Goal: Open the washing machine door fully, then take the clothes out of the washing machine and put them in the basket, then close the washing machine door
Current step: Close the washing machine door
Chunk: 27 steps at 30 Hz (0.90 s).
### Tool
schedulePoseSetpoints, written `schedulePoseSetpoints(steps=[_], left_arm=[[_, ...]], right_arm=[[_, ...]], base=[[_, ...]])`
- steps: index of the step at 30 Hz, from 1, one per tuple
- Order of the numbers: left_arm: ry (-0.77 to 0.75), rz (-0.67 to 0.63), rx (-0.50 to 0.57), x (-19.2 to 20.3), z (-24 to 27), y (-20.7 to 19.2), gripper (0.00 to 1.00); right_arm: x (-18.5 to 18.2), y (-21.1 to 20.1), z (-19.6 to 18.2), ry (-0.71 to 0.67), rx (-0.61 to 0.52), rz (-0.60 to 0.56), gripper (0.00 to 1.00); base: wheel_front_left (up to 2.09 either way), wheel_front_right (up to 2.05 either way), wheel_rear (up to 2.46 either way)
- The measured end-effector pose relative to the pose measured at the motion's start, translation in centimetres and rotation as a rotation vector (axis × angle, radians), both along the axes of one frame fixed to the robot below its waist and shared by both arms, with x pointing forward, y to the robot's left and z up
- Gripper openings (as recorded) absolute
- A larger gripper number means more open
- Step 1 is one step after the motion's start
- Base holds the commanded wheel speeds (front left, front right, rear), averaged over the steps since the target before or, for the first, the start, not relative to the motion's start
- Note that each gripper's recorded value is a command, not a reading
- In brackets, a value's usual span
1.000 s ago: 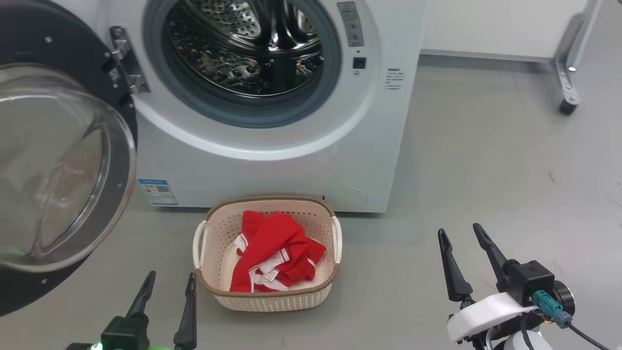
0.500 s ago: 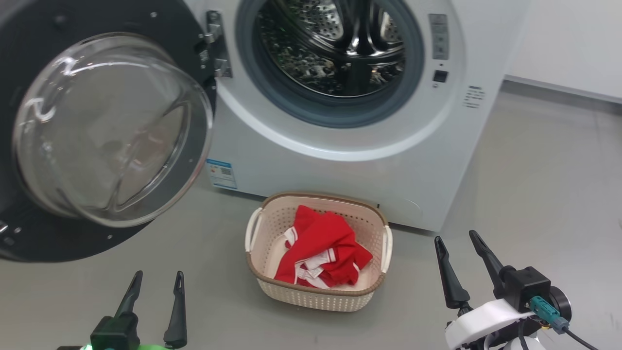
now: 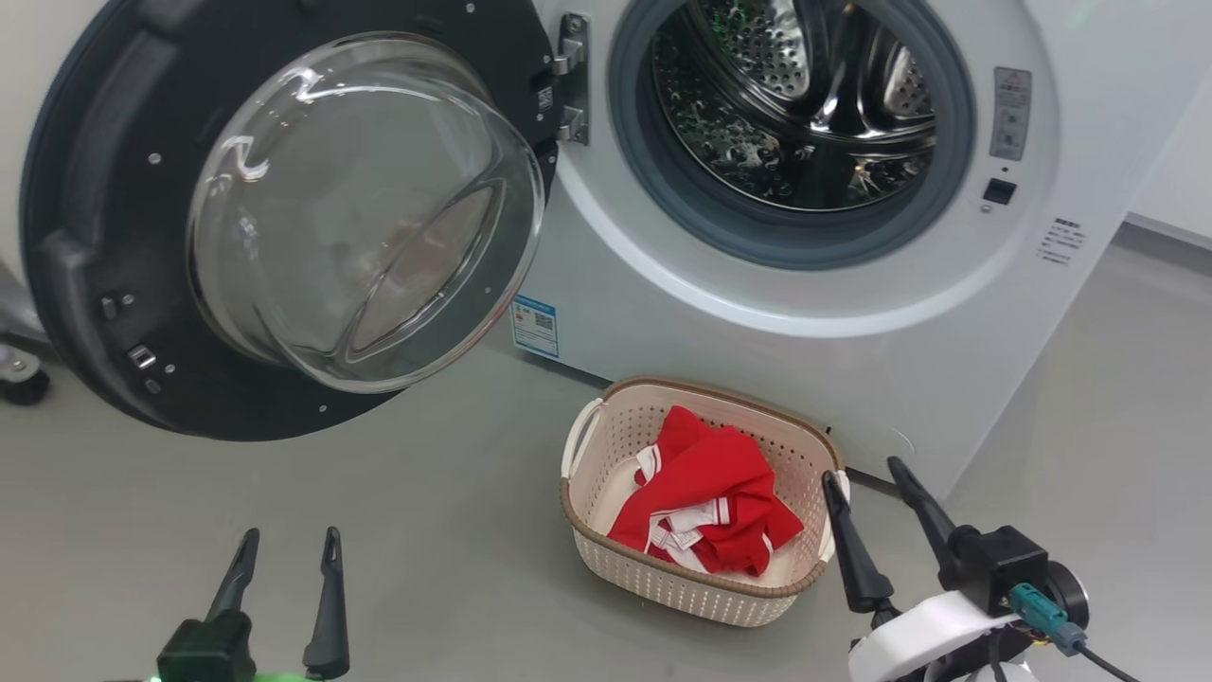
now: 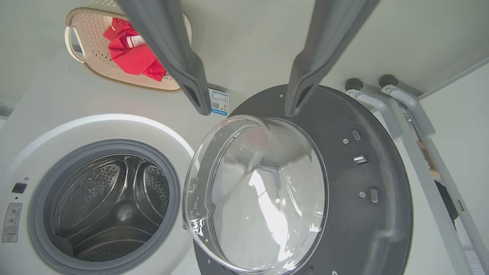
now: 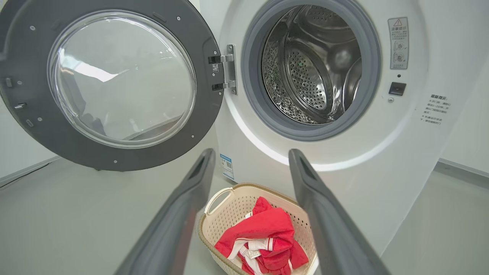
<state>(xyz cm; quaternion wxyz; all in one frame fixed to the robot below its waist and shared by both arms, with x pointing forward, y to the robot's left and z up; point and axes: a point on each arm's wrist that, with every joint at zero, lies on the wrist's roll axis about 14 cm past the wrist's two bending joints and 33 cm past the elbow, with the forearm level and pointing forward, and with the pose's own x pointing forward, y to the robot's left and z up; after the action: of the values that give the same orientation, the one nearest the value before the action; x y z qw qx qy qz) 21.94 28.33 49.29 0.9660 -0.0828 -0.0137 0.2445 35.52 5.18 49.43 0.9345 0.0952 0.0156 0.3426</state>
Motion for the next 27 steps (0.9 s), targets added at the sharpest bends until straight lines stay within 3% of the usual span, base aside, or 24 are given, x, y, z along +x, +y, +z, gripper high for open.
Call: schedulePoseSetpoints(steps=[13, 15, 16, 27], left_arm=[[0.008, 0.038, -0.01, -1.32, -0.37, 0.61, 1.0], [0.007, 0.037, -0.009, -1.32, -0.34, 0.6, 0.36], [0.007, 0.037, -0.008, -1.33, -0.33, 0.62, 0.0], [-0.049, 0.043, -0.064, -1.39, 0.46, 0.94, 0.0]], right_arm=[[-0.76, 1.11, -0.27, 0.011, -0.001, 0.043, 1.0], [-0.78, 1.13, -0.28, 0.011, -0.001, 0.044, 1.0], [-0.8, 1.15, -0.29, 0.012, -0.002, 0.045, 1.0], [-0.95, 1.39, -0.46, 0.017, -0.002, 0.054, 1.0]], base=[[0.0, 0.0, 0.0], [0.0, 0.0, 0.0], [0.0, 0.0, 0.0], [0.0, 0.0, 0.0]])
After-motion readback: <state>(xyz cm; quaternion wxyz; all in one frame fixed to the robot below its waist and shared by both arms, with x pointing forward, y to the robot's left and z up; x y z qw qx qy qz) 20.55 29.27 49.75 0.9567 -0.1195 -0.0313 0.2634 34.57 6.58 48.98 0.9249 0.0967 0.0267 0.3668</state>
